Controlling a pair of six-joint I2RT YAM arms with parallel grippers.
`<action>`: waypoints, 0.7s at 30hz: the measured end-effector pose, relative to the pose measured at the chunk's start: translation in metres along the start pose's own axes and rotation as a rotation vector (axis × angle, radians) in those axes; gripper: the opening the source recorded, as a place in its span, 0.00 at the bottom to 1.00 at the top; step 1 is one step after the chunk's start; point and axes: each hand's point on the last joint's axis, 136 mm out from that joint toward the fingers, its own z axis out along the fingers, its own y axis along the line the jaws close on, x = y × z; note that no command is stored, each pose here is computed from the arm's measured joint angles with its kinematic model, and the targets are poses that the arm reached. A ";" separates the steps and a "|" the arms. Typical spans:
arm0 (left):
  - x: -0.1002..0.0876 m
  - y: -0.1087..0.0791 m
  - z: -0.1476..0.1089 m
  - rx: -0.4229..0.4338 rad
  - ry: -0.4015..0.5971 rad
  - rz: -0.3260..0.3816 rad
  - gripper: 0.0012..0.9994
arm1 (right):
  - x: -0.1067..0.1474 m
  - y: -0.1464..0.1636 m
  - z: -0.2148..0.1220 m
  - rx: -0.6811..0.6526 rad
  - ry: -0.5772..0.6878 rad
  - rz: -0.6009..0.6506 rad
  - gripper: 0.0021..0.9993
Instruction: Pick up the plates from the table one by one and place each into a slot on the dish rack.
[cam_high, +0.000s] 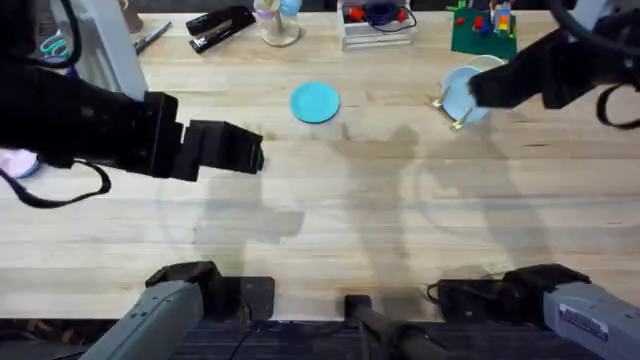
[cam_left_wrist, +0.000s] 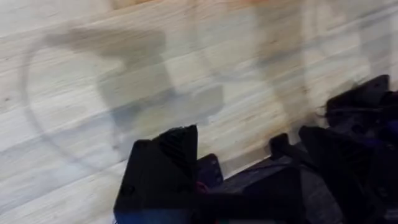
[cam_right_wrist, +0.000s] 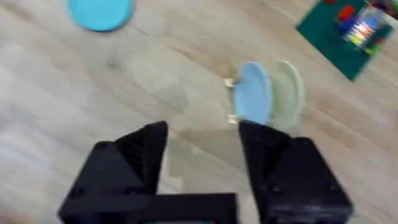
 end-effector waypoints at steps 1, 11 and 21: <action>0.000 -0.002 0.000 0.010 -0.003 0.000 0.99 | -0.002 0.009 -0.002 -0.018 -0.010 -0.003 0.72; -0.003 -0.008 0.000 0.047 -0.016 -0.038 0.99 | -0.017 0.080 -0.009 -0.178 -0.049 -0.072 0.99; -0.006 -0.009 0.000 0.053 -0.029 -0.045 0.04 | -0.030 0.085 -0.030 -0.184 -0.146 -0.038 1.00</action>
